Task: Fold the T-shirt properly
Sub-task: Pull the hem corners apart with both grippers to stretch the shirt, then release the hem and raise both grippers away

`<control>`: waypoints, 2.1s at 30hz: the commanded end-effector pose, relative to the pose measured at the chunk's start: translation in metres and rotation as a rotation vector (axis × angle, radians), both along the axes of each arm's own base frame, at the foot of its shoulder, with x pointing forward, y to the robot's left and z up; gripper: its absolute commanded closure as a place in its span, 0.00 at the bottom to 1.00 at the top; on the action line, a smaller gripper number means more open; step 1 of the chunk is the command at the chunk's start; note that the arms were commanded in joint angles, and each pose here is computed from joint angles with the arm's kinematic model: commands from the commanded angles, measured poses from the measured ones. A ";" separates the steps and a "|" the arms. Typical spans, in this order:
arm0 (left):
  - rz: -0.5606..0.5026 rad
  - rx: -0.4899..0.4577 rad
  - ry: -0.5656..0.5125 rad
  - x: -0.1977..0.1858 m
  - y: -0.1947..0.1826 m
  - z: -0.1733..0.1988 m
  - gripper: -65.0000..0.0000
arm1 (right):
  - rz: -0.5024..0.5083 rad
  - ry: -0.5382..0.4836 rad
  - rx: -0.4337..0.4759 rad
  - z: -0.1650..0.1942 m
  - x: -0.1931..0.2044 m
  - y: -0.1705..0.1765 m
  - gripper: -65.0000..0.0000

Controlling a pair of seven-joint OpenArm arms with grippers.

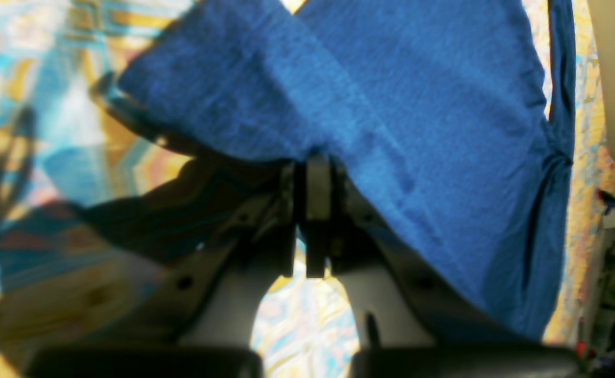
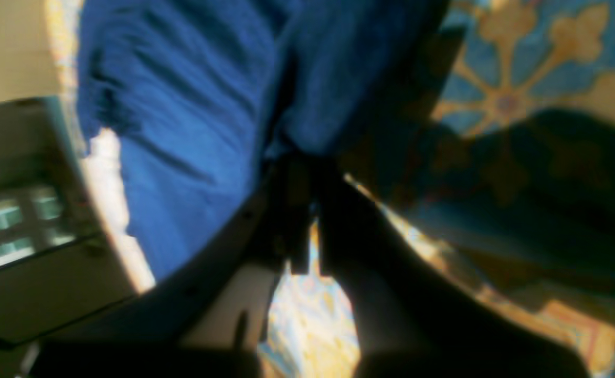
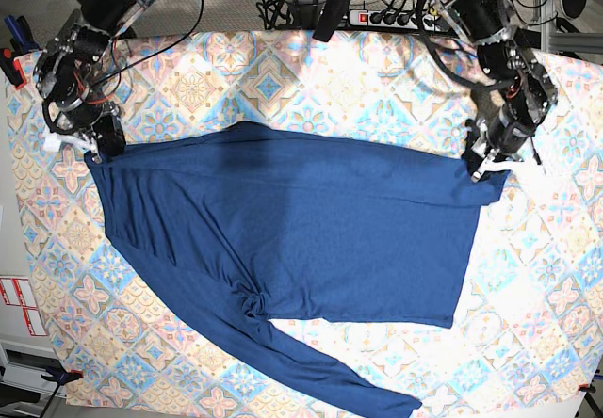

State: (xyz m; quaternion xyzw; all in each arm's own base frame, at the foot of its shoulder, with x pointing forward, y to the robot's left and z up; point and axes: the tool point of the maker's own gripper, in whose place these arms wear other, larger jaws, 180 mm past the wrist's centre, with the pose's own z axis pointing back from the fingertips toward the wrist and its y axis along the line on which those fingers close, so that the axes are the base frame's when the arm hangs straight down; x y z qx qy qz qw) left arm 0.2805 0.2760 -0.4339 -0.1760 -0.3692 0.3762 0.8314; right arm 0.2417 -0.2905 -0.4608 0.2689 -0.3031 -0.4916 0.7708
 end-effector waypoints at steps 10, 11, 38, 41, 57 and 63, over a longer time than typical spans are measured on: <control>0.009 -0.034 0.008 -0.037 0.004 -0.001 1.00 | -0.046 0.003 0.025 -0.003 -0.037 -0.010 0.99; 0.009 -0.035 0.017 -0.041 0.003 -0.004 1.00 | -0.047 0.011 0.026 -0.005 -0.042 -0.010 0.99; -0.023 0.059 0.093 -0.101 0.009 0.002 1.00 | -0.055 0.108 0.042 -0.018 -0.090 -0.015 0.99; -0.023 0.060 0.084 -0.096 0.009 0.004 1.00 | -0.055 0.108 0.041 -0.018 -0.090 -0.015 0.98; -0.068 0.007 0.143 -0.101 -0.003 -0.003 0.73 | -0.105 0.127 0.037 -0.018 -0.108 -0.028 0.82; -0.083 -0.011 0.170 -0.107 -0.006 -0.006 0.56 | -0.091 0.133 0.052 -0.018 -0.109 -0.025 0.80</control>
